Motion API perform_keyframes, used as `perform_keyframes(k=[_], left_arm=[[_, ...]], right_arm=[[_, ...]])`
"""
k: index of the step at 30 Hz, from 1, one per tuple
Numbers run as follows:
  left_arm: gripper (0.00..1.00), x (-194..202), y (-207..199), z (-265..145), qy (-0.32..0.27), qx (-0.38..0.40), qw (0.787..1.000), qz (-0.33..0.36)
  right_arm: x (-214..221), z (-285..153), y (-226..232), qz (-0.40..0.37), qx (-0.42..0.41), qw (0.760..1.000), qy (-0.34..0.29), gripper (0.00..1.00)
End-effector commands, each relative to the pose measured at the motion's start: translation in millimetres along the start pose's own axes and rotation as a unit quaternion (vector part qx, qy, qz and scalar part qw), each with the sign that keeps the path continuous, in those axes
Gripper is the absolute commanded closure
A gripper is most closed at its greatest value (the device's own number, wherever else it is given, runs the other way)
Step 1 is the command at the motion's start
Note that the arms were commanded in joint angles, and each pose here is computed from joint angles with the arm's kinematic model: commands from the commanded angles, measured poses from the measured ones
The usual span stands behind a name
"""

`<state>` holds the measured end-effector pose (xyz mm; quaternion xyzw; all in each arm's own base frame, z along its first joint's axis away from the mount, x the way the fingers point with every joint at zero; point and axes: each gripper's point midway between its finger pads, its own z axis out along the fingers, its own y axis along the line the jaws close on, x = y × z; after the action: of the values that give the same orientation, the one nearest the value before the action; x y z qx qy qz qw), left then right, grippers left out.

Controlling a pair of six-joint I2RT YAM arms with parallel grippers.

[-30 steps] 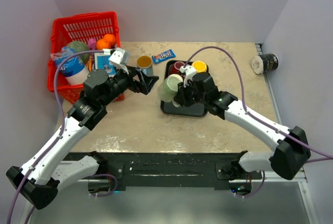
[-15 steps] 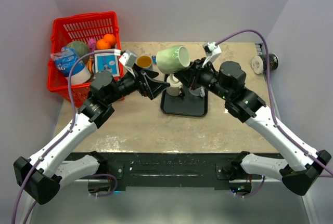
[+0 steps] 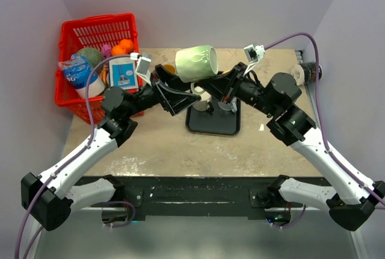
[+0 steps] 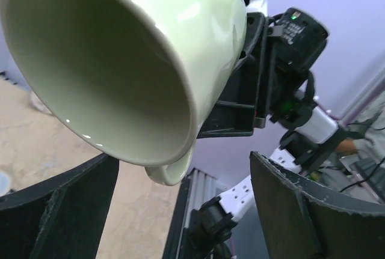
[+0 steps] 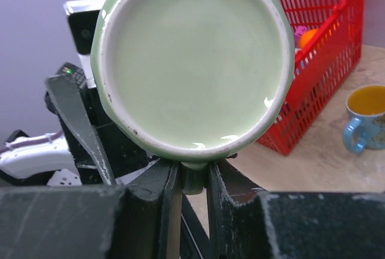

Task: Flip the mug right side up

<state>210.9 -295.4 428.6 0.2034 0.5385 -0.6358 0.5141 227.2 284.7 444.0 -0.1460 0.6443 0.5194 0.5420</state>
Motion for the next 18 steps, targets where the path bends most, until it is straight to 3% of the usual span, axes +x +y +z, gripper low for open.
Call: perform_keyframes(k=[1, 3, 14, 18], left_arm=[[0.17, -19.8, -32.0, 3.2, -0.048, 0.069, 0.996, -0.030], [0.25, -18.8, -33.5, 5.4, -0.046, 0.073, 0.996, -0.036], [0.40, -22.5, -29.7, 9.6, -0.066, 0.065, 0.992, -0.090], [0.51, -24.9, -29.6, 11.2, -0.078, 0.073, 0.987, -0.124]], right_arm=[[-63.0, -21.9, 64.4, -0.018, -0.114, 0.987, -0.110, 1.00], [-64.6, -23.6, 67.3, -0.018, -0.122, 0.986, -0.116, 1.00], [-59.9, -26.5, 72.9, -0.031, -0.149, 0.981, -0.121, 1.00], [-56.0, -27.1, 71.3, -0.041, -0.150, 0.981, -0.119, 1.00]])
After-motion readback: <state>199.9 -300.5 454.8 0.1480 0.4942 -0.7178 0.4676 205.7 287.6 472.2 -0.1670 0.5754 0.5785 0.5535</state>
